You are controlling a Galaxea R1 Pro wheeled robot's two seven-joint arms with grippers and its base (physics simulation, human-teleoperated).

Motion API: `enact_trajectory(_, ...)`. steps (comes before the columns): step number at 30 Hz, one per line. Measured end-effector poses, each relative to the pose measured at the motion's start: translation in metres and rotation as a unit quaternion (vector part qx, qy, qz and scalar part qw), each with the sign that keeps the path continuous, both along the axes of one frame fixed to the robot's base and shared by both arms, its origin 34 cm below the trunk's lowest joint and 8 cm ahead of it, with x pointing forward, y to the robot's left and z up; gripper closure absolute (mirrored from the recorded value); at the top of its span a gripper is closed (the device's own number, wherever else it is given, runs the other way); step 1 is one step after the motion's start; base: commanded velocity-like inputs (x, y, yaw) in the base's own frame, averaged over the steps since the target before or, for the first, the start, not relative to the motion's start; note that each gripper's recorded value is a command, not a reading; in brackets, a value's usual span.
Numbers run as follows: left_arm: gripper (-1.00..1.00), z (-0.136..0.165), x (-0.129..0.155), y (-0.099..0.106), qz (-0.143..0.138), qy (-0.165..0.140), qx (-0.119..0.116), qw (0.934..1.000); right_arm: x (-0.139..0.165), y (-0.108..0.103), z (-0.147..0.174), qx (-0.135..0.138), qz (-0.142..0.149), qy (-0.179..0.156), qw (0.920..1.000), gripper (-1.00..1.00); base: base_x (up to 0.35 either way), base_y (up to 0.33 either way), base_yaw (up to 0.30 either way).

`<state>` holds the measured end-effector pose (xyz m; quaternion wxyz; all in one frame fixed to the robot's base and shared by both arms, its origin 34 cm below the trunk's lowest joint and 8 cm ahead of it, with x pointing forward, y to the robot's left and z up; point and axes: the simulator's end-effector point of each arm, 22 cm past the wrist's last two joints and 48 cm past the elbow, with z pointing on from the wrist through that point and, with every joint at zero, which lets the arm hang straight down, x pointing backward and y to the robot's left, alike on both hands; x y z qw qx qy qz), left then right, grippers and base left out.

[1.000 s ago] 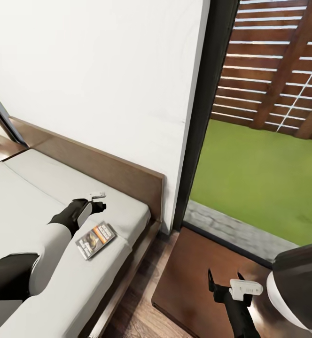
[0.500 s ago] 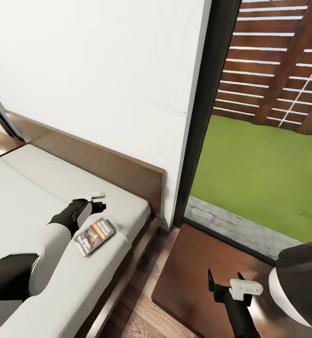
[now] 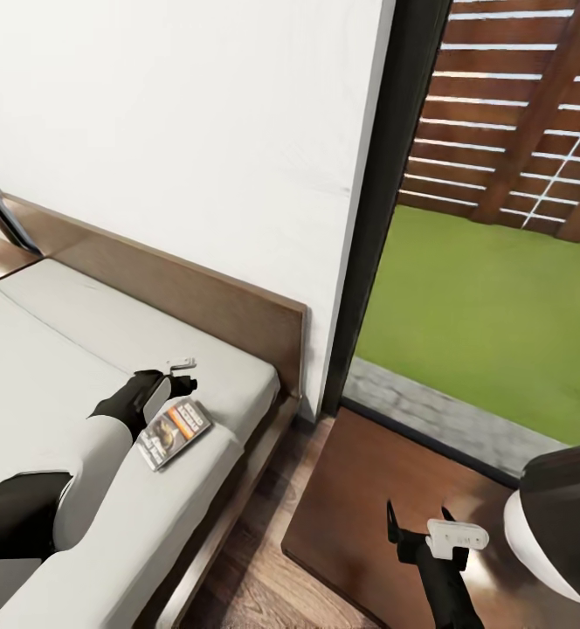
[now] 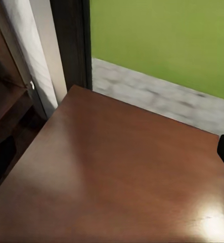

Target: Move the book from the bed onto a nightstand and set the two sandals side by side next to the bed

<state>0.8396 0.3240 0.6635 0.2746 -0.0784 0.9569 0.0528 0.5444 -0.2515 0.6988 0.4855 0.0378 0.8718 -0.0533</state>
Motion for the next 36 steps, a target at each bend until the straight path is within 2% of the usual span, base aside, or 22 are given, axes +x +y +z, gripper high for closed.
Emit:
enact_trajectory(12,-1.00,-0.028,0.001,-0.001,-0.001,-0.002,0.000,1.0000,-0.003,0.000,-0.027,0.000,0.000,0.009,1.0000,-1.00,0.000,0.000,0.000)
enact_trajectory(23,-1.00,-0.030,0.001,-0.001,-0.001,-0.003,0.001,1.0000,-0.003,0.000,-0.028,0.000,0.000,0.010,1.0000,-1.00,0.000,0.000,0.000)
enact_trajectory(36,-1.00,-0.057,-0.003,0.001,0.000,0.005,0.002,1.0000,-0.007,0.000,-0.050,0.000,0.000,0.018,0.9998,-1.00,0.000,0.000,0.000)
